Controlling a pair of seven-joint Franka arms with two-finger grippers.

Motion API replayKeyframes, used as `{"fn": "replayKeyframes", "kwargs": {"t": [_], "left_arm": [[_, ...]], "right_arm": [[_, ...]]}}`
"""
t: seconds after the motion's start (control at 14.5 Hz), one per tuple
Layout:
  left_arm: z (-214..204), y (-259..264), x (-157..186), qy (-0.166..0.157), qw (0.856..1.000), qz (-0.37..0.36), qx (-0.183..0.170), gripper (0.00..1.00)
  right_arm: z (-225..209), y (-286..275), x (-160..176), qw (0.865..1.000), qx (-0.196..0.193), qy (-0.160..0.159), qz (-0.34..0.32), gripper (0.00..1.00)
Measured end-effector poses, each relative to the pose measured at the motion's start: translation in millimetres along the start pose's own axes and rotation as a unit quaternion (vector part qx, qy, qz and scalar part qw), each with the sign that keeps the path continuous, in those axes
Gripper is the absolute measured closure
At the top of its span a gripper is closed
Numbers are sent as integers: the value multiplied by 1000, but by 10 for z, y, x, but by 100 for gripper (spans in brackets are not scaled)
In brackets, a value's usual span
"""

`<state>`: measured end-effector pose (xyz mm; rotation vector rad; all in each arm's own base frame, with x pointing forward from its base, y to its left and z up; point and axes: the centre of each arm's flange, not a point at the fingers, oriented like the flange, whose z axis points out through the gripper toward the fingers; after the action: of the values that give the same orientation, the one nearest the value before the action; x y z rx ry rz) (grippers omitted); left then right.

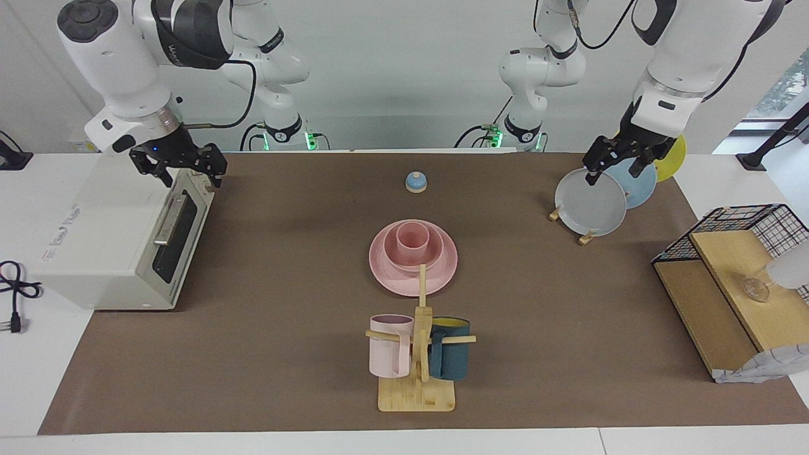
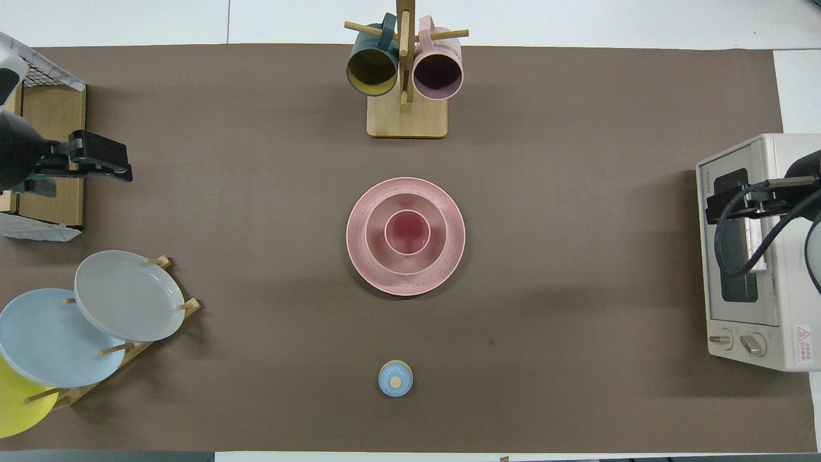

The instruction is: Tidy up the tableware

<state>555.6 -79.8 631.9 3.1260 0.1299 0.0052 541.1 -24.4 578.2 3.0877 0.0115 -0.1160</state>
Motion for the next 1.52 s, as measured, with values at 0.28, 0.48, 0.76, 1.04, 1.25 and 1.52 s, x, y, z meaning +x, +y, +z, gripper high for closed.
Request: {"fn": "replayKeyframes", "kwargs": {"t": [0.28, 0.48, 0.76, 1.04, 1.25, 1.52], "left_arm": [[231, -22, -152, -19, 999, 27, 5, 0], [247, -99, -223, -20, 999, 40, 6, 0], [134, -134, -210, -6, 998, 54, 4, 0], [45, -110, -222, -3, 998, 58, 3, 0], [60, -103, -217, -5, 998, 58, 3, 0], [70, -100, -218, -7, 998, 59, 4, 0]], "right_arm": [[-41, 3, -18, 1000, 0, 4, 0, 0], [-77, 8, -41, 1000, 0, 7, 1, 0], [-87, 8, -46, 1000, 0, 8, 1, 0], [-86, 8, -46, 1000, 0, 8, 1, 0], [-86, 10, -46, 1000, 0, 8, 1, 0], [-86, 10, -46, 1000, 0, 8, 1, 0]]}}
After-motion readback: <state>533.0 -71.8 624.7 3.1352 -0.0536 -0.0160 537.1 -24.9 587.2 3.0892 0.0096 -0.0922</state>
